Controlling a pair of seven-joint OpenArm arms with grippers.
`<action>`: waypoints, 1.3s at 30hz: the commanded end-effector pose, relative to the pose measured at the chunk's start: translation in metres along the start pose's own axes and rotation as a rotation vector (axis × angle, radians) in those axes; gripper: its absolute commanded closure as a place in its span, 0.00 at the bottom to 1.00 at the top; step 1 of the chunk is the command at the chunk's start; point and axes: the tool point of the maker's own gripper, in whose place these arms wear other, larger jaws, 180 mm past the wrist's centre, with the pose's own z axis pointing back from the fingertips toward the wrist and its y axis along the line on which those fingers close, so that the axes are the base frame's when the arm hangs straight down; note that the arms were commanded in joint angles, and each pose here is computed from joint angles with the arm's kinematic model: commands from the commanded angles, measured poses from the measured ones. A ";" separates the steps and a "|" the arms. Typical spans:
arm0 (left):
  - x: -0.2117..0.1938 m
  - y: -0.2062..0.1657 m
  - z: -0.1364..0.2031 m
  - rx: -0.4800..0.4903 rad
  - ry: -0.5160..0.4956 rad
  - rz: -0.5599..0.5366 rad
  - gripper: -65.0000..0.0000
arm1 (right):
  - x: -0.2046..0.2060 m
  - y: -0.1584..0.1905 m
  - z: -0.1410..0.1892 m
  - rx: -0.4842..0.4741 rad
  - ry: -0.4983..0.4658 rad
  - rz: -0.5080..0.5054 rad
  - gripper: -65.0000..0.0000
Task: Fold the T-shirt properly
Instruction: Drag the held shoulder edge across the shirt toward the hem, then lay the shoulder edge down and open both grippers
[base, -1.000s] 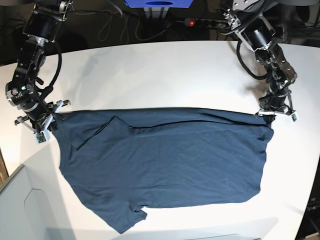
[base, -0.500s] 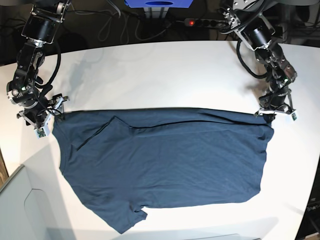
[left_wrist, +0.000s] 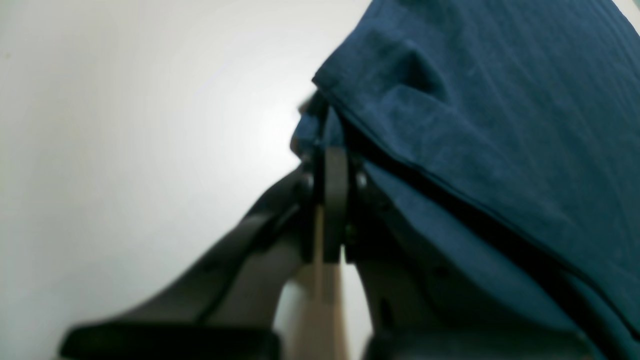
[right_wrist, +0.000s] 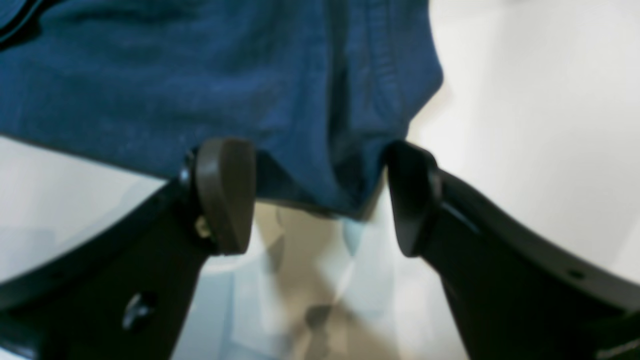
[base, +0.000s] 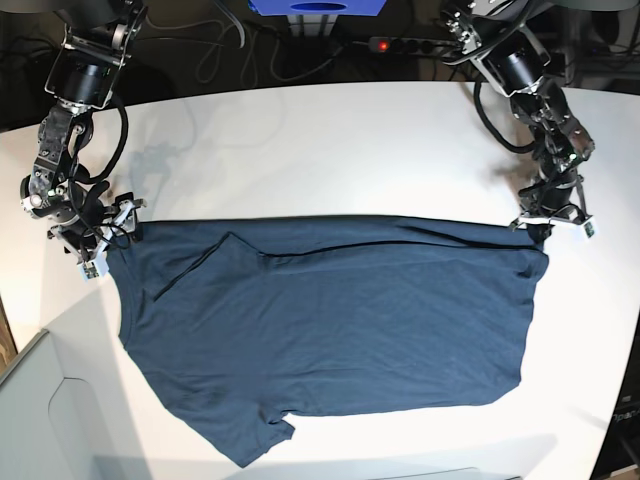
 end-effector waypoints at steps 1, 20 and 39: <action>0.000 0.007 0.002 0.021 0.020 -0.019 1.00 | 0.015 -0.006 0.004 0.004 -0.045 0.020 0.40; 0.021 0.013 0.016 0.037 -0.028 -0.077 1.00 | 0.003 -0.007 0.010 0.025 -0.007 0.083 1.00; 0.100 -0.019 0.060 0.021 -0.226 -0.232 1.00 | 0.127 -0.034 0.080 -0.196 -0.130 0.329 0.99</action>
